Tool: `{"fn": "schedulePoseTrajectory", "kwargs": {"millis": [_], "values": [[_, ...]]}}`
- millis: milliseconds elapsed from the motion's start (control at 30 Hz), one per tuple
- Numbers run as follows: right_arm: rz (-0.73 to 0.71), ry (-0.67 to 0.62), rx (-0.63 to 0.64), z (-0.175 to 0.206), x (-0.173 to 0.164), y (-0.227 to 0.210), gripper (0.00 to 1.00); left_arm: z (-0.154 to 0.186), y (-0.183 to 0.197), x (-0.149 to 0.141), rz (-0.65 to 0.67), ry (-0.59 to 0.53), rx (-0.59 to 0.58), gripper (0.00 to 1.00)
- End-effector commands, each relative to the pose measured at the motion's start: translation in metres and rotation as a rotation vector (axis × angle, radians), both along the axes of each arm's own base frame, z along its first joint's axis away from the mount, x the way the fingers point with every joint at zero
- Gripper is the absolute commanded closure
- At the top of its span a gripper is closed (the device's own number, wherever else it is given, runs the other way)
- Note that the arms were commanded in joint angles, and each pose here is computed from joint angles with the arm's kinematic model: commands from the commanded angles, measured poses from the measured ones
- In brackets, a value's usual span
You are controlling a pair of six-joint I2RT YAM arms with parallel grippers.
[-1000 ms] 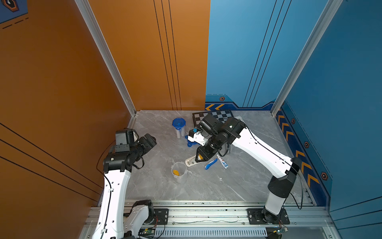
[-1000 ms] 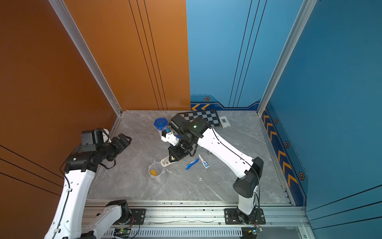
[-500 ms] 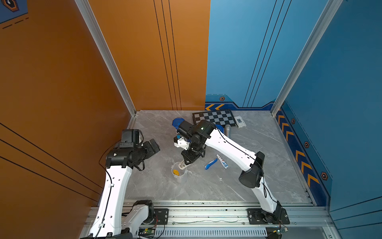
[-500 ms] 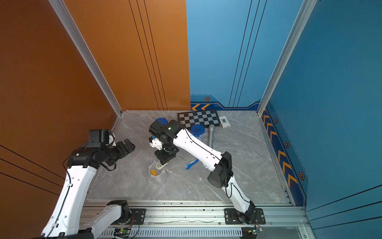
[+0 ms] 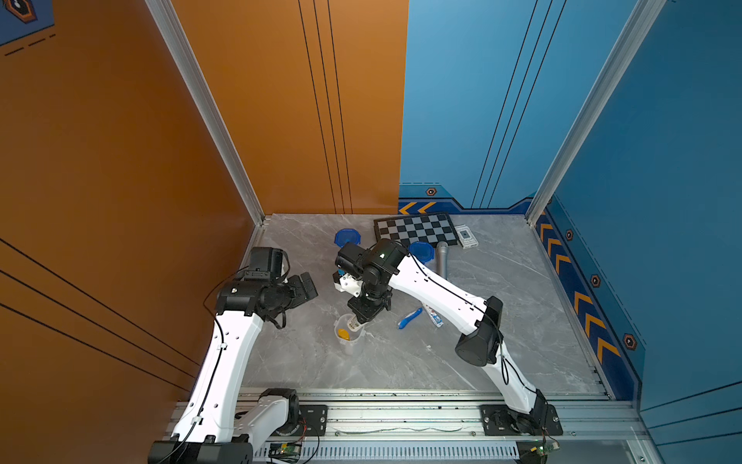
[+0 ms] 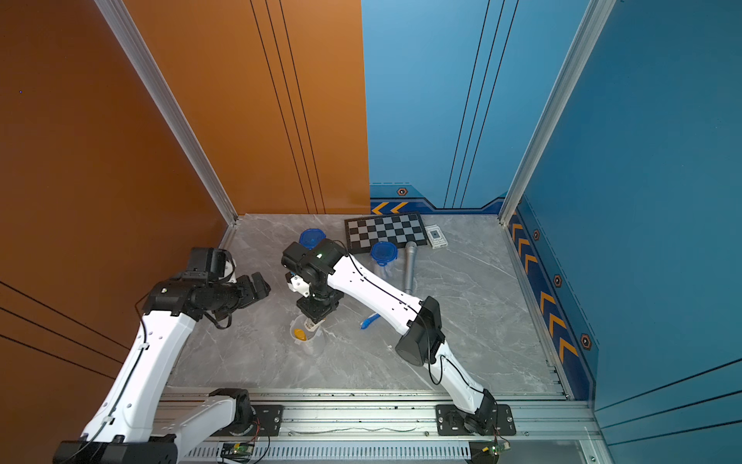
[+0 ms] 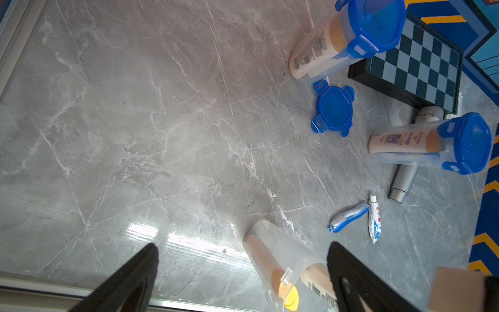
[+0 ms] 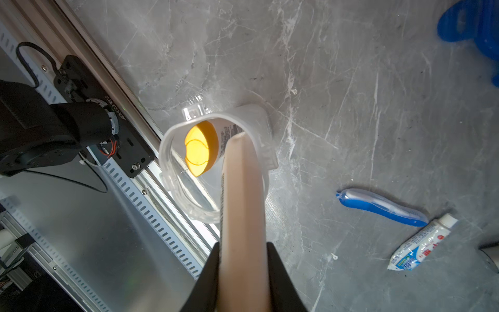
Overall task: Pack away toiletry kits
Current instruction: Place the toiletry item into the container.
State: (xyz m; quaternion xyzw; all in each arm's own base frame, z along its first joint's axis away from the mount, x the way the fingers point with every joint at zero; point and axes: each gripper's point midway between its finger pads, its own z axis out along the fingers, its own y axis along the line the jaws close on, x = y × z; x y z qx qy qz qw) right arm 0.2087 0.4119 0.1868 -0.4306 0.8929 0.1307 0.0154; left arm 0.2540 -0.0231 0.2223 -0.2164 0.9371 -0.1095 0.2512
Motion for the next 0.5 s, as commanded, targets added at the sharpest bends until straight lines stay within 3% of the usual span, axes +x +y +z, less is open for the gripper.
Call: {"fn": "schedulePoseTrajectory", "kwargs": {"millis": [0, 467], "values": [[-0.017, -0.036, -0.002, -0.003, 0.007, 0.006, 0.81, 0.000, 0.004, -0.005, -0.002, 0.014, 0.039, 0.02], [-0.010, -0.021, 0.029, -0.011, 0.009, 0.018, 0.52, -0.020, -0.006, -0.015, -0.031, 0.071, -0.004, 0.01]]}}
